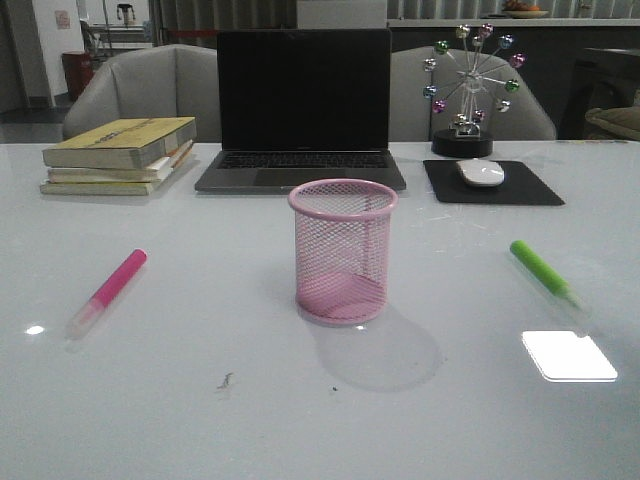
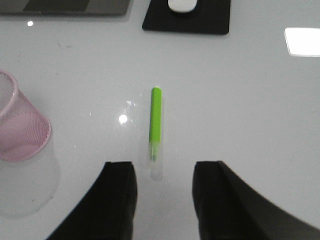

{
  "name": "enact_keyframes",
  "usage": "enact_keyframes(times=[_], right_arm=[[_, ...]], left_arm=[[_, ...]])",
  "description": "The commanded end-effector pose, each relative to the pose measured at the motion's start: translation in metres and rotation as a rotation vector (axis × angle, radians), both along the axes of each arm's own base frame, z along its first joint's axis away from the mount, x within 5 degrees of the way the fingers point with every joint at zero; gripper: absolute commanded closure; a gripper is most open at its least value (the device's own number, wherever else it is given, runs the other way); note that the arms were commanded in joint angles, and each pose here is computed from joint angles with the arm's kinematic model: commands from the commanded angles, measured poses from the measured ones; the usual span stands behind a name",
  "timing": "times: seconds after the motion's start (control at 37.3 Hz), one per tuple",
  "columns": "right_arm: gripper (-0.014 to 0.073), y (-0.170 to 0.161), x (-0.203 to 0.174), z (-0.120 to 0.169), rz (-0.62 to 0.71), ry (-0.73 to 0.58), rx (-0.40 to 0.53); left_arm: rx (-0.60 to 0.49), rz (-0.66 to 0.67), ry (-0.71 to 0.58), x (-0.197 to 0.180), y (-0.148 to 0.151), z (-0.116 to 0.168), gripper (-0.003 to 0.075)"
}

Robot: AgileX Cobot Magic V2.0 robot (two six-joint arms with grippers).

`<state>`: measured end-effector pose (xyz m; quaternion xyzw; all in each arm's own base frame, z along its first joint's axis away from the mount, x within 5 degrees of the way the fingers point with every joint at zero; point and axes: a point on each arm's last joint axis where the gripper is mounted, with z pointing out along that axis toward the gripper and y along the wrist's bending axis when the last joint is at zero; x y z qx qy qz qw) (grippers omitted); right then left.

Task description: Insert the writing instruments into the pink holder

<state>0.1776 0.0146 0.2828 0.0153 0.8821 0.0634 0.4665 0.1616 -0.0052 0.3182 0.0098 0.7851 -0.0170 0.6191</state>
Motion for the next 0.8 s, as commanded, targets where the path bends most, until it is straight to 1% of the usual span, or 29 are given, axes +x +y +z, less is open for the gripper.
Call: enact_keyframes(times=[0.0, 0.05, 0.13, 0.24, 0.35, 0.46, 0.56, 0.67, 0.78], right_arm=[[0.0191, 0.001, 0.015, 0.016, 0.003, -0.013, 0.003], [0.0191, 0.002, 0.025, 0.017, 0.010, 0.036, 0.002], [0.0191, 0.004, 0.039, 0.022, 0.016, 0.076, 0.001], [0.0191, 0.006, 0.068, 0.031, 0.025, 0.129, -0.002], [0.0191, 0.009, 0.100, 0.033, 0.045, 0.194, -0.016], [0.0191, 0.011, 0.133, 0.019, 0.061, 0.327, -0.021], [0.0191, 0.014, 0.160, 0.004, 0.071, 0.415, -0.023], [0.0191, 0.016, 0.186, -0.011, 0.076, 0.471, -0.024], [0.0191, 0.017, 0.203, -0.022, 0.079, 0.502, -0.024]], left_arm=[[-0.041, 0.015, -0.098, 0.001, 0.001, 0.018, 0.0337], [-0.041, 0.013, -0.082, 0.001, 0.001, 0.017, 0.0336], [-0.040, 0.010, -0.058, 0.001, 0.000, 0.014, 0.0336], [-0.040, 0.006, -0.034, 0.000, 0.000, 0.012, 0.0336], [-0.040, 0.003, -0.014, 0.000, 0.000, 0.010, 0.0336], [-0.040, 0.003, -0.012, 0.000, 0.000, 0.010, 0.0336], [-0.040, 0.003, -0.012, 0.000, 0.000, 0.010, 0.0336], [-0.040, 0.003, -0.012, 0.000, 0.000, 0.010, 0.0336], [-0.040, 0.003, -0.012, 0.000, 0.000, 0.010, 0.0336]])
